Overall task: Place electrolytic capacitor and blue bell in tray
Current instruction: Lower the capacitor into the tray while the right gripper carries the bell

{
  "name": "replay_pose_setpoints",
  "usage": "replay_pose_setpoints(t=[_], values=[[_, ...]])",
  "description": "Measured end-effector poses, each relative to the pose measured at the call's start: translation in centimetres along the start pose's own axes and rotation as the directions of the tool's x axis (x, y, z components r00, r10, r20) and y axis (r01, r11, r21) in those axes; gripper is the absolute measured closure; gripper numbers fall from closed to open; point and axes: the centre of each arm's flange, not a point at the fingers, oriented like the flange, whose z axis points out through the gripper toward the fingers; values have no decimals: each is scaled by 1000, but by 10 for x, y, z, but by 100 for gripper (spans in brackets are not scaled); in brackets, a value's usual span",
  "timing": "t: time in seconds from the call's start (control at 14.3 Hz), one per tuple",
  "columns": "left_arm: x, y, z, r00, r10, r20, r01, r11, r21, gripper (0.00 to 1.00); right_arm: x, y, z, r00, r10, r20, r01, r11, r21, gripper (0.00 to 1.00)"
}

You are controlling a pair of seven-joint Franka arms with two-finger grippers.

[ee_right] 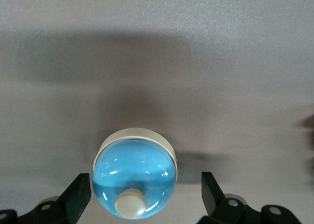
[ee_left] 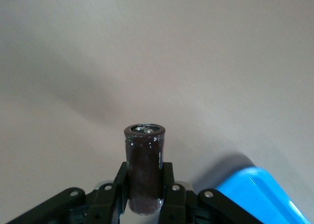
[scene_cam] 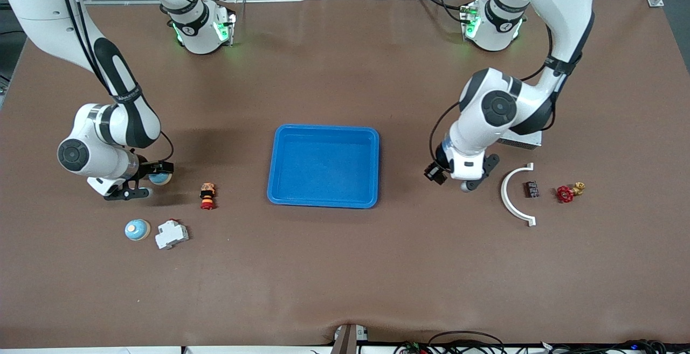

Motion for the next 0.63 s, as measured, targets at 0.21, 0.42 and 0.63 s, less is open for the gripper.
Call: replay_pose_setpoints(t=[0.21, 0.42, 0.63], values=[[-34, 23, -2, 999, -46, 11, 46, 999, -21, 70, 1, -1, 2, 1000, -2, -9, 2, 1000, -2, 0], [-64, 50, 1, 994, -104, 35, 105, 993, -44, 70, 1, -3, 3, 1000, -7, -9, 7, 1000, -1, 7], [-90, 67, 16, 989, -135, 61, 138, 990, -41, 70, 2, -3, 4, 1000, -14, -11, 14, 1000, -2, 21]])
